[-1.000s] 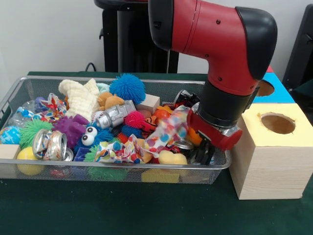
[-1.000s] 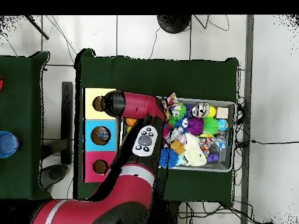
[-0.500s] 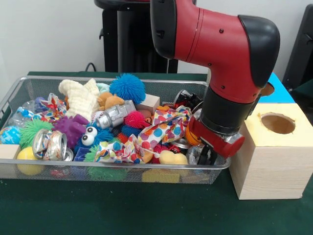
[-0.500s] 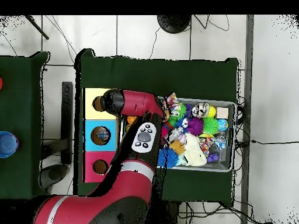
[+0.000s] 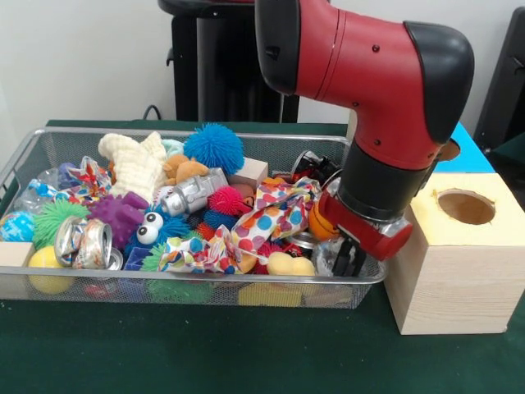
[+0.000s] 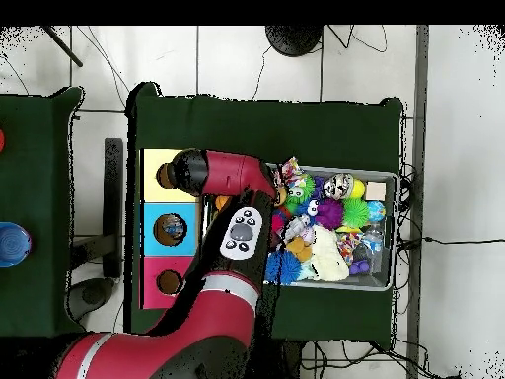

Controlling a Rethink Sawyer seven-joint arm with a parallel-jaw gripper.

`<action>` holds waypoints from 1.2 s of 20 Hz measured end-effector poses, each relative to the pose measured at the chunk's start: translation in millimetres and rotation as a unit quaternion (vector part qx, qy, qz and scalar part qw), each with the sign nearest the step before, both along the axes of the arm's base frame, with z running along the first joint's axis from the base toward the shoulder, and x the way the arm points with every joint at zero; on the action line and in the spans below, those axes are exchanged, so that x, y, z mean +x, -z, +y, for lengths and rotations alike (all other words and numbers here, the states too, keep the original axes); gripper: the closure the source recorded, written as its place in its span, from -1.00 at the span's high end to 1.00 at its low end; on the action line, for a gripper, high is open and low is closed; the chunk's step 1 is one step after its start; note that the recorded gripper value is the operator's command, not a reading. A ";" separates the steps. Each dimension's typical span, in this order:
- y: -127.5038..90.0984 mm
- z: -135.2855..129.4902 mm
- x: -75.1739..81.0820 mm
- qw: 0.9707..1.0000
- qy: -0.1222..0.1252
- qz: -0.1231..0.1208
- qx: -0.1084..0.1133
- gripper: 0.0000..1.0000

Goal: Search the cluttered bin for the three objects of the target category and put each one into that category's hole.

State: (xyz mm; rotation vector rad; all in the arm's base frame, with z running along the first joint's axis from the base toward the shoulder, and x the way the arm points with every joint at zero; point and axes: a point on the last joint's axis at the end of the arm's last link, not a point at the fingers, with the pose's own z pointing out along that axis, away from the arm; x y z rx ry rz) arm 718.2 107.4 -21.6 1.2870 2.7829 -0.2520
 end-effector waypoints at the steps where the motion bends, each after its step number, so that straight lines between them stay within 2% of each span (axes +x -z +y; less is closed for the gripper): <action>1: -3.1 0.4 -0.5 1.000 0.001 0.005 0.001 -1.00; 4: -11.1 1.8 -2.2 1.000 0.005 0.022 0.005 -1.00; 5: -17.0 2.7 -2.6 1.000 0.006 0.029 0.007 1.00; 16: -28.7 4.0 2.0 1.000 0.008 0.026 0.012 1.00; 24: -28.9 4.0 2.1 1.000 0.008 0.026 0.012 1.00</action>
